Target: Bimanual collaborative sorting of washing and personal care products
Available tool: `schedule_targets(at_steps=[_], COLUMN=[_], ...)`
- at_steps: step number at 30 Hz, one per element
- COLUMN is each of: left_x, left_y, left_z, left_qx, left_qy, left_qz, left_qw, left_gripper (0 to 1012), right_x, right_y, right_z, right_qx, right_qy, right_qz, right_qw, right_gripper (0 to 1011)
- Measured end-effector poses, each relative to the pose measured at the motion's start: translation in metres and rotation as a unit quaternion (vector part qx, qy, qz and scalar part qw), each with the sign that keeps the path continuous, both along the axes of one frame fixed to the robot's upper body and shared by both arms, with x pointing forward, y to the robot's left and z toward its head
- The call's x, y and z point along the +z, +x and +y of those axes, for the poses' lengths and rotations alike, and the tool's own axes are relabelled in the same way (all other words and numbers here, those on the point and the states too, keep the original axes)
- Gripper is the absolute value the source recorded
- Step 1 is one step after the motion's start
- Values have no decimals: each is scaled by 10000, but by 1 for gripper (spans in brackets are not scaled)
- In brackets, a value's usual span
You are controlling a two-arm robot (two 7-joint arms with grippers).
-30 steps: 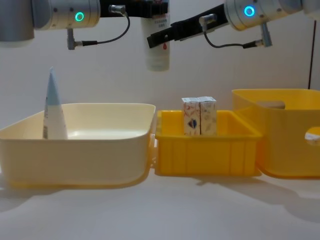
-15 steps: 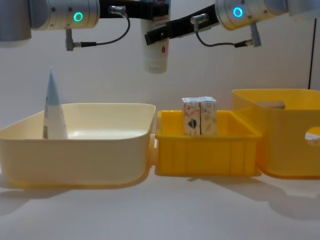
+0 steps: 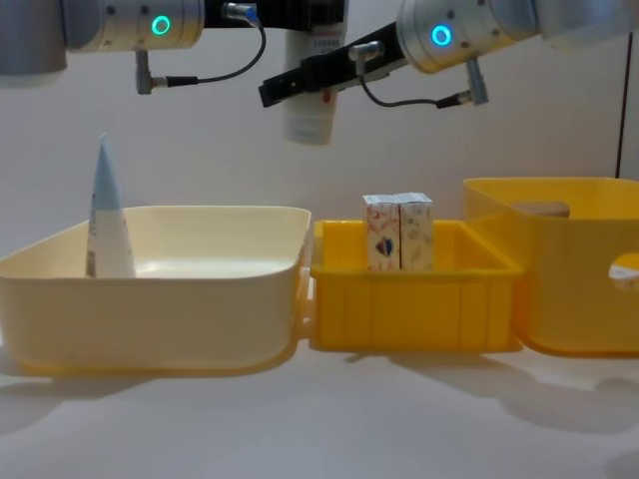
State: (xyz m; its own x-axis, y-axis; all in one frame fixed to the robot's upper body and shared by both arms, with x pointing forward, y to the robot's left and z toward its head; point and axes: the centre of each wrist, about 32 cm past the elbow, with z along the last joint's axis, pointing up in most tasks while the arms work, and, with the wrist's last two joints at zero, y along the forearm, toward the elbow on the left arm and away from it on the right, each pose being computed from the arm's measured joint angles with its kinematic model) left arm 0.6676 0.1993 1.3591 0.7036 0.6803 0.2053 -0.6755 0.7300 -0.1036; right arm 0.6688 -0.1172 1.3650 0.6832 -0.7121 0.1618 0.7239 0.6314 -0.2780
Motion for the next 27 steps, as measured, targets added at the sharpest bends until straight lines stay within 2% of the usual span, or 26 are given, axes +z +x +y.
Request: schedule_targets(at_steps=[10, 22, 27], left_x=[24, 44, 45], left_y=[-8, -22, -29], left_z=[-18, -19, -20], left_qx=[-1, 25, 32], left_qy=[-10, -9, -15], left_qz=[-28, -13, -1], left_qw=[10000, 10000, 10000], left_gripper=[273, 272, 273], right_x=[-19, -44, -45], right_y=[32, 72, 81], right_z=[89, 171, 185], right_qx=[-35, -411, -487], right_qy=[3, 138, 172], right_qz=[79, -88, -127], right_qw=[10000, 9990, 9986], right_gripper=[1001, 1001, 930])
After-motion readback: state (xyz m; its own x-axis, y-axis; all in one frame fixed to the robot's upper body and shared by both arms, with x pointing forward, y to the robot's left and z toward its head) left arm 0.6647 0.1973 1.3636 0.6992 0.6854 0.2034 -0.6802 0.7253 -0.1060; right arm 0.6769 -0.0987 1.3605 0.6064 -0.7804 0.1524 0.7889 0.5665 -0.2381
